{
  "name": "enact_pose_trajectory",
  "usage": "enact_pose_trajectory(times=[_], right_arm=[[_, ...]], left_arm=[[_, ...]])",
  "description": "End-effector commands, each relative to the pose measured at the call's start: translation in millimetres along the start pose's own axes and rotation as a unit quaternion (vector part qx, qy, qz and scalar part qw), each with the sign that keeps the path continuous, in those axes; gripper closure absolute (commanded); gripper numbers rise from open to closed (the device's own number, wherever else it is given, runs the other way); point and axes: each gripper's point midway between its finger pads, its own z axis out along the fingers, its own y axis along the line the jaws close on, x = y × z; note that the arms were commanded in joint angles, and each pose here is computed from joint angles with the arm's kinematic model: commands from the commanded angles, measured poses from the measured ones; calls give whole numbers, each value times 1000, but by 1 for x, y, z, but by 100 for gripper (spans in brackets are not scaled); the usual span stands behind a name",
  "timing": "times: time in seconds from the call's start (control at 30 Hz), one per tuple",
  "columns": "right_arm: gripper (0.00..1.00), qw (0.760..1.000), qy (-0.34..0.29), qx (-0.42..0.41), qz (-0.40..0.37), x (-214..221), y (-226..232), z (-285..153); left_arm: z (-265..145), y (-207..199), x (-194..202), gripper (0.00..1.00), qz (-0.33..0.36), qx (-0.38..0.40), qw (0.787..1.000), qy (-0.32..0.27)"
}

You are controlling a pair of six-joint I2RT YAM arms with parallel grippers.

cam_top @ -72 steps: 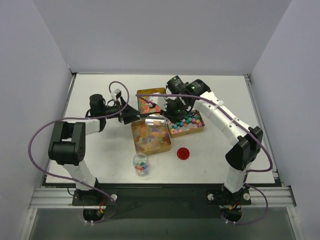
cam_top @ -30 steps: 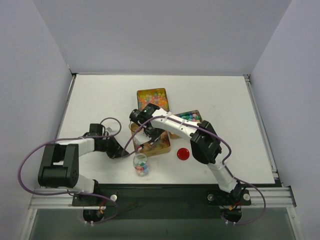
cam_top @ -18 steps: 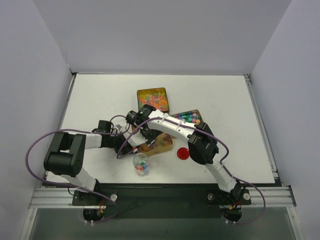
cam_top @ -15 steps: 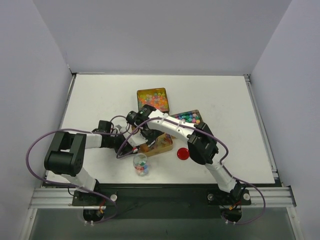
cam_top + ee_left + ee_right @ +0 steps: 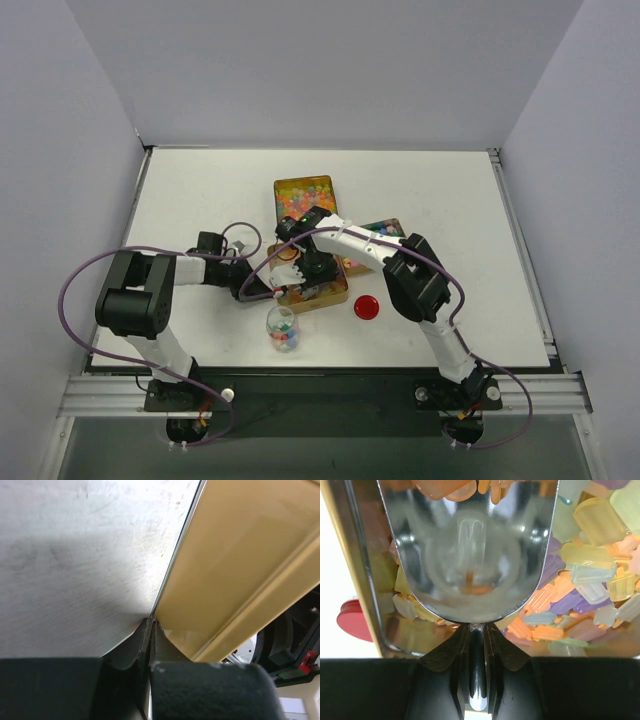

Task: Pack the candies
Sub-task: Scoop the fake candies from the storage box.

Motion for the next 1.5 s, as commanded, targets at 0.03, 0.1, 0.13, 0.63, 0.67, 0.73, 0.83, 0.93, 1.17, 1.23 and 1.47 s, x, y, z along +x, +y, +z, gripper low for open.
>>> enact_pose_trajectory(times=[0.03, 0.1, 0.13, 0.63, 0.67, 0.73, 0.83, 0.93, 1.17, 1.23, 1.47], right_arm=[[100, 991, -128, 36, 30, -35, -18, -12], [100, 986, -155, 38, 45, -33, -20, -17], [100, 985, -162, 44, 48, -32, -22, -19], [100, 970, -218, 68, 84, -9, -12, -41], [100, 970, -219, 67, 87, -8, -11, -40], [100, 969, -222, 63, 92, -7, -7, -39], [100, 966, -228, 62, 106, -3, -4, -38], [100, 961, -238, 65, 124, -1, -3, -39], [100, 933, -286, 94, 198, 10, -10, -40], [100, 923, -303, 112, 210, 10, -14, -51], [100, 886, -353, 177, 243, 7, -34, -92]], left_arm=[[-1, -17, -14, 100, 46, 20, 999, -10], [-4, -22, -15, 100, 55, 26, 998, -8], [-6, -22, -11, 100, 61, 29, 998, 0], [-35, -32, -7, 86, 112, 51, 992, 40], [-37, -34, -6, 83, 115, 55, 991, 41], [-39, -36, -6, 82, 121, 55, 990, 42], [-41, -37, -5, 80, 126, 56, 989, 45], [-45, -35, -7, 78, 125, 58, 989, 46], [-56, -44, -10, 68, 127, 85, 986, 60], [-61, -53, -14, 66, 133, 101, 984, 59], [-84, -62, -43, 63, 142, 119, 983, 13]])
